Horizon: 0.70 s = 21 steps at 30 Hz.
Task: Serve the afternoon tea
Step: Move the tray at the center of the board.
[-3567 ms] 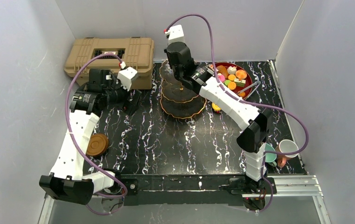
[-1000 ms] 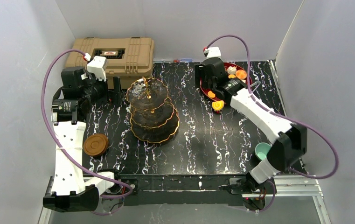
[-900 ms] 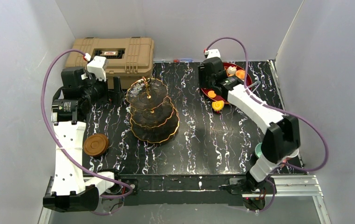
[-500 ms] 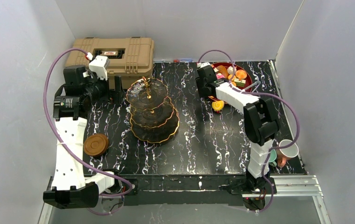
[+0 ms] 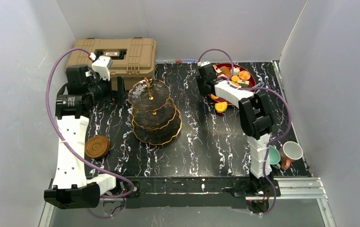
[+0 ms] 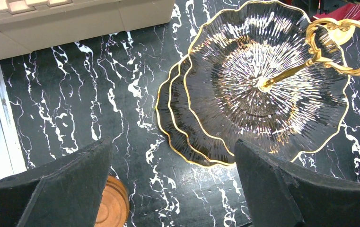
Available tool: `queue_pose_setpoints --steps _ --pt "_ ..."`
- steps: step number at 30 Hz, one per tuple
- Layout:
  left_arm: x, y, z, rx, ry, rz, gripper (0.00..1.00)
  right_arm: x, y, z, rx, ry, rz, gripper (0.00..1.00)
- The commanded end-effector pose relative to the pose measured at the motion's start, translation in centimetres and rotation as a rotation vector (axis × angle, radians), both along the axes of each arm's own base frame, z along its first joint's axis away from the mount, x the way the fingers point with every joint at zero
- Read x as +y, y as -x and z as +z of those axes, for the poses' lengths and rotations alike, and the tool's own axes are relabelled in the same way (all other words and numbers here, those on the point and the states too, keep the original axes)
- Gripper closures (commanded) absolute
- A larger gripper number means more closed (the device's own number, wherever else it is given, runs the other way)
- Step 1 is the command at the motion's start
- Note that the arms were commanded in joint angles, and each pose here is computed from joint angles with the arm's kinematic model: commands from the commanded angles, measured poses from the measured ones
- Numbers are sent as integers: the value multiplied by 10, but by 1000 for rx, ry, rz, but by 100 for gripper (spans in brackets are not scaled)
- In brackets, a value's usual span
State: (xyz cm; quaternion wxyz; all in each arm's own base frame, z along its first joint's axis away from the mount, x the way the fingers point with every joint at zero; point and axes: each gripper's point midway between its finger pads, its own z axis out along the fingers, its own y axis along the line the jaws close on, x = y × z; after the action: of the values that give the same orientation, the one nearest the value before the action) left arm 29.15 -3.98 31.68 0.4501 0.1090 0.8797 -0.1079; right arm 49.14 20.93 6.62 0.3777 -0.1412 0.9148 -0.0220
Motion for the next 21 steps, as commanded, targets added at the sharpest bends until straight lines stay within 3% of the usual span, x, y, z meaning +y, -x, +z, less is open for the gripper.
queue_pose_setpoints --steps 1,13,17,21 --pt "-1 -2 7 -20 3 -16 2 9 -20 6 -42 -39 9 48" --pt "1 -3 4 -17 -10 -18 2 11 -7 -25 22 -61 4 60" --pt "1 -3 3 -18 -10 -19 2 12 1 -31 38 -64 3 72" --pt "1 -1 4 -24 -8 -17 2 14 14 -36 42 -65 -7 90"
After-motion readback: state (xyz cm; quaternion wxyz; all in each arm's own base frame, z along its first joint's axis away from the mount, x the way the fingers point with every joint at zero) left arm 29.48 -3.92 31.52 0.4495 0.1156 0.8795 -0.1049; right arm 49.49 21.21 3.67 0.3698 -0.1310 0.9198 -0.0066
